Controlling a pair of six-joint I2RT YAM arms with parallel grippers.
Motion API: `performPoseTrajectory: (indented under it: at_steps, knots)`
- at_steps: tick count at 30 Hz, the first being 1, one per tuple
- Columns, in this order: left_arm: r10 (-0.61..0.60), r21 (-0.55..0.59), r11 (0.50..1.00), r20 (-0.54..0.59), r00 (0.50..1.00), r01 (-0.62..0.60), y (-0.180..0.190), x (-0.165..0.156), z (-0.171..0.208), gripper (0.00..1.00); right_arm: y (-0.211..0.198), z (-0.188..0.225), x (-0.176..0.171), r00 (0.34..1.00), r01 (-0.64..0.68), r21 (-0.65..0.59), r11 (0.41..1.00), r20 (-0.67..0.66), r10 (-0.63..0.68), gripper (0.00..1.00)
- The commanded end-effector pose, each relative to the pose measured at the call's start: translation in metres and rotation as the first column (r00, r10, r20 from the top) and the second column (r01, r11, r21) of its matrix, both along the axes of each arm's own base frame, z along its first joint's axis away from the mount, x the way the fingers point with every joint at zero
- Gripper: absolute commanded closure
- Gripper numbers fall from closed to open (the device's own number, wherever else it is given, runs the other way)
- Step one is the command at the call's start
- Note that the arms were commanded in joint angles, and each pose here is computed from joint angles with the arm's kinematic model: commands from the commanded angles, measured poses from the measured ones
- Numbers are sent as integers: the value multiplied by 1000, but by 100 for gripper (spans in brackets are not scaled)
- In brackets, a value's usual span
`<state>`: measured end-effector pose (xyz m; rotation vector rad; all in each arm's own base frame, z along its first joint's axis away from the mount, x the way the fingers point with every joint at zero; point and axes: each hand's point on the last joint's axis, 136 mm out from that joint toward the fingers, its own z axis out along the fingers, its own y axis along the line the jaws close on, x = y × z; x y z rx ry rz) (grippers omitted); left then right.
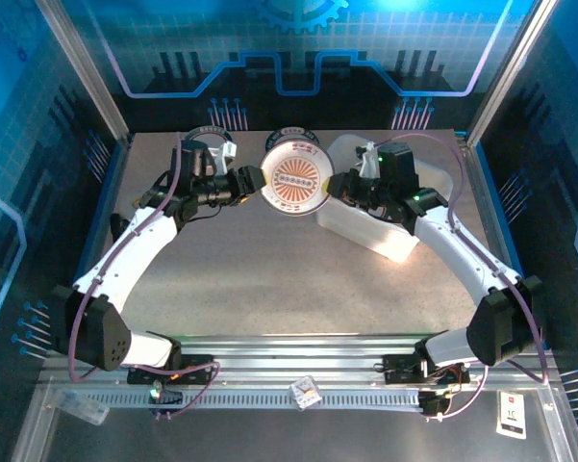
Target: Place the plates into the plastic bin on the countertop
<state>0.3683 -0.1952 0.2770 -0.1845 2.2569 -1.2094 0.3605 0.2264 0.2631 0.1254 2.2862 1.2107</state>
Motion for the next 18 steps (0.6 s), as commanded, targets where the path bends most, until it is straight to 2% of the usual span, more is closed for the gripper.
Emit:
performPoseTrajectory:
  at_steps: [1, 7, 18]
  knots:
    - [5, 5, 1000, 90, 996, -5, 2, -3, 31, 36, -1, 11, -4, 999, 8, 11, 1000, 34, -8, 98]
    - [48, 47, 997, 110, 993, -54, 11, -1, 34, 2, -12, 16, -2, 998, 42, 14, 999, 41, -43, 99]
    - [138, 57, 988, 108, 985, -144, 43, 13, 29, 1, -58, 18, 6, 987, 155, 2, 988, 35, -155, 100]
